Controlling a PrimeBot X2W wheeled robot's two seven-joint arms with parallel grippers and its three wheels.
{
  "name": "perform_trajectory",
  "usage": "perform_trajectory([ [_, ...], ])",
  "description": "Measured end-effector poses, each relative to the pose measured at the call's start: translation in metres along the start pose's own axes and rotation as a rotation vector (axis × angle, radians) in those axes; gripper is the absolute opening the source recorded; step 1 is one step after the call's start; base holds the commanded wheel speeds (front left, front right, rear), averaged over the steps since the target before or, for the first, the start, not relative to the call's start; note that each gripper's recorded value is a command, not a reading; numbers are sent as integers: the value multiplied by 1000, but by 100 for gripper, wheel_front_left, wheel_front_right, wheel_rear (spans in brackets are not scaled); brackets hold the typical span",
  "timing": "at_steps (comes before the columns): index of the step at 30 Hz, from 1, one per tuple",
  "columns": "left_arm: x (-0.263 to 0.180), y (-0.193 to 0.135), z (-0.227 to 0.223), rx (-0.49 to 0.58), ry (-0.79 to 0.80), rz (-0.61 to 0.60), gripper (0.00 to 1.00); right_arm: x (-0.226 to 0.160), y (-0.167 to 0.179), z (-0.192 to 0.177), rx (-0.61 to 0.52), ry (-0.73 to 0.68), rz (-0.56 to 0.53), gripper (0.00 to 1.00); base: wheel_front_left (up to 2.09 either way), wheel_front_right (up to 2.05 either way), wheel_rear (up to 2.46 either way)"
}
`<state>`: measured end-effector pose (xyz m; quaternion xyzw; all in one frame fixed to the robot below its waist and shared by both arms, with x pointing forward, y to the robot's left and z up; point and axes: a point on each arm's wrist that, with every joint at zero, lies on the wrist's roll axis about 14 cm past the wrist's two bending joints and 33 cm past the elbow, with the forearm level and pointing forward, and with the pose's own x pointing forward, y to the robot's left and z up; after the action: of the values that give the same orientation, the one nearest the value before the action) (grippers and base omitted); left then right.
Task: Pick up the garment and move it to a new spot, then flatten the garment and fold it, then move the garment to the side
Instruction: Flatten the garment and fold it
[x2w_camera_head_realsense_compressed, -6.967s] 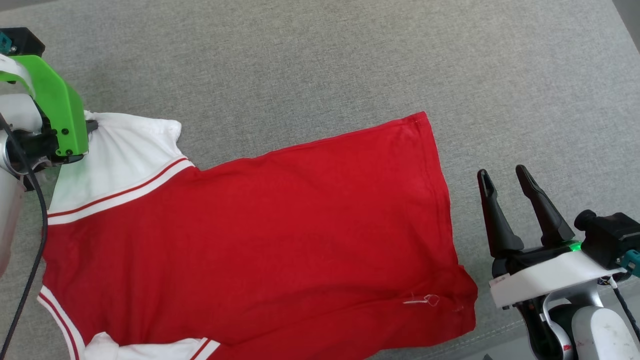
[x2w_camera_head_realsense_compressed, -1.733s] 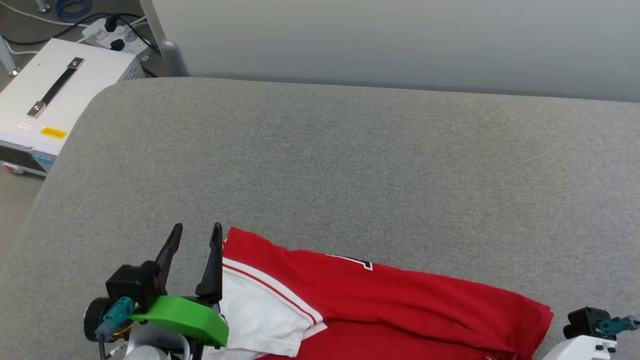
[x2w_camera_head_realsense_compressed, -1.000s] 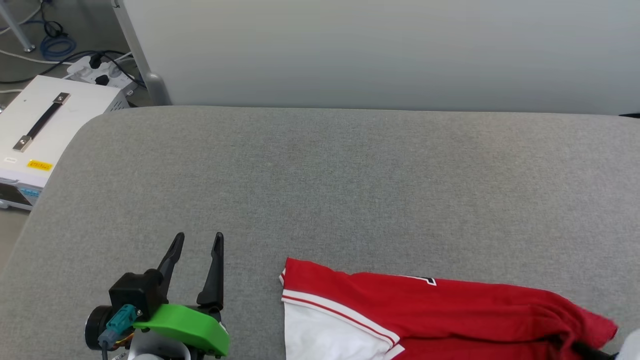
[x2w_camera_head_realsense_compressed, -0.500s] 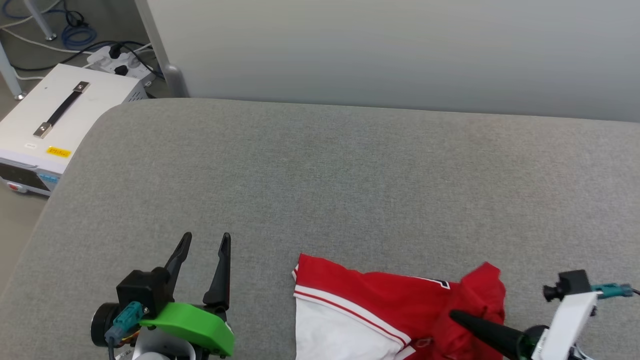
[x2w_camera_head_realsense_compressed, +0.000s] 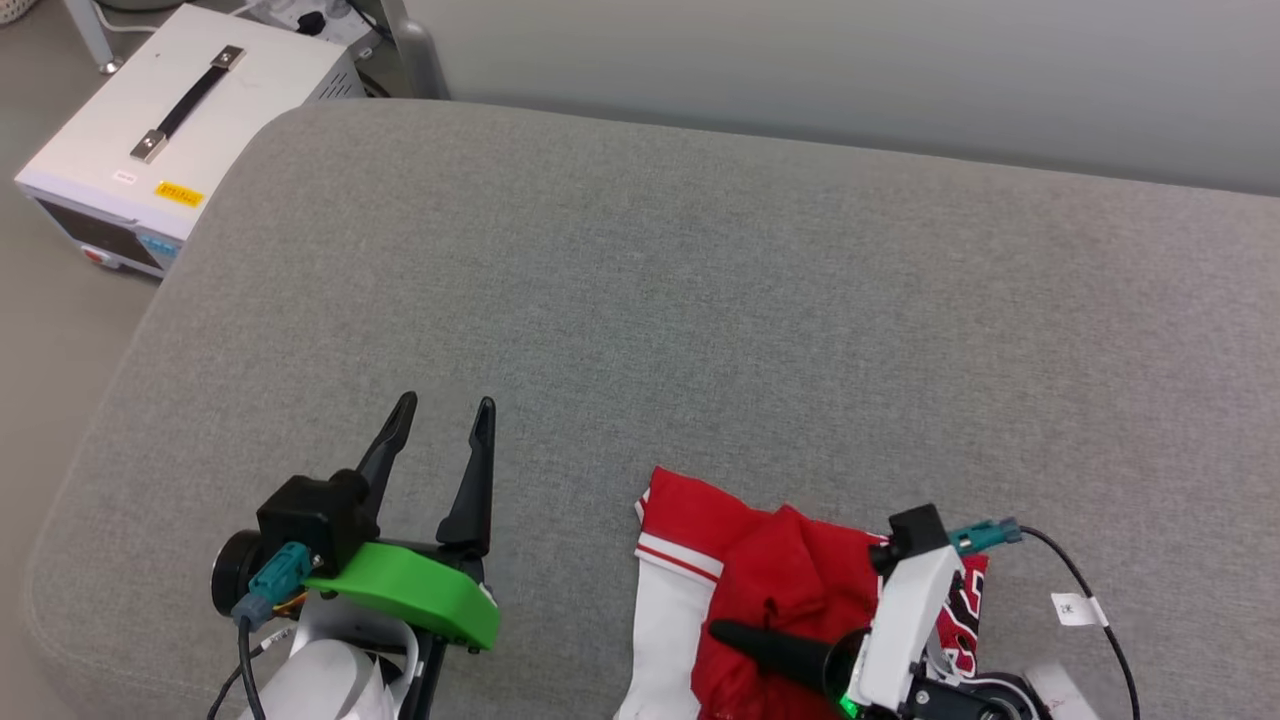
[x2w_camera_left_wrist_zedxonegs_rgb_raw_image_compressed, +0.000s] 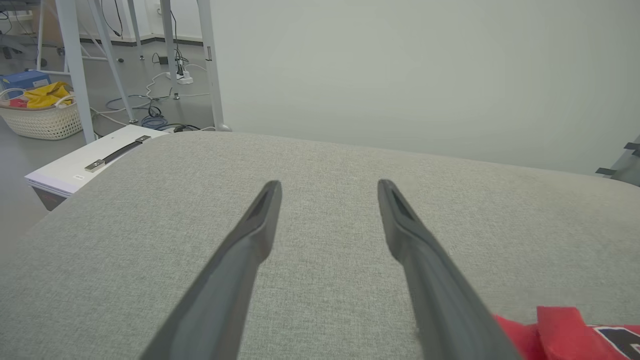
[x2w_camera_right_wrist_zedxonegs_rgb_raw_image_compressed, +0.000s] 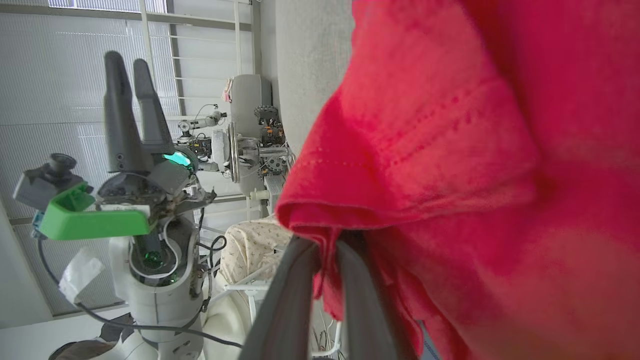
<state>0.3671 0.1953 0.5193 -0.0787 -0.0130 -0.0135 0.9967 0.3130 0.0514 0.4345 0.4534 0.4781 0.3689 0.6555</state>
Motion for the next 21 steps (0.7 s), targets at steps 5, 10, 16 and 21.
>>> perform_trajectory([
  [5,2,8,-12,4,29,24,100,11,-18,-9,3,48,-53,16,0,0,0],
  [10,3,5,-17,-5,40,14,100,13,-15,-9,-1,30,-46,100,0,0,0],
  [16,3,-2,-12,-4,21,-17,100,7,14,10,-116,-62,1,100,0,0,0],
  [21,1,-9,-6,-4,1,-38,100,-14,30,34,-303,-190,-27,100,0,0,0],
])
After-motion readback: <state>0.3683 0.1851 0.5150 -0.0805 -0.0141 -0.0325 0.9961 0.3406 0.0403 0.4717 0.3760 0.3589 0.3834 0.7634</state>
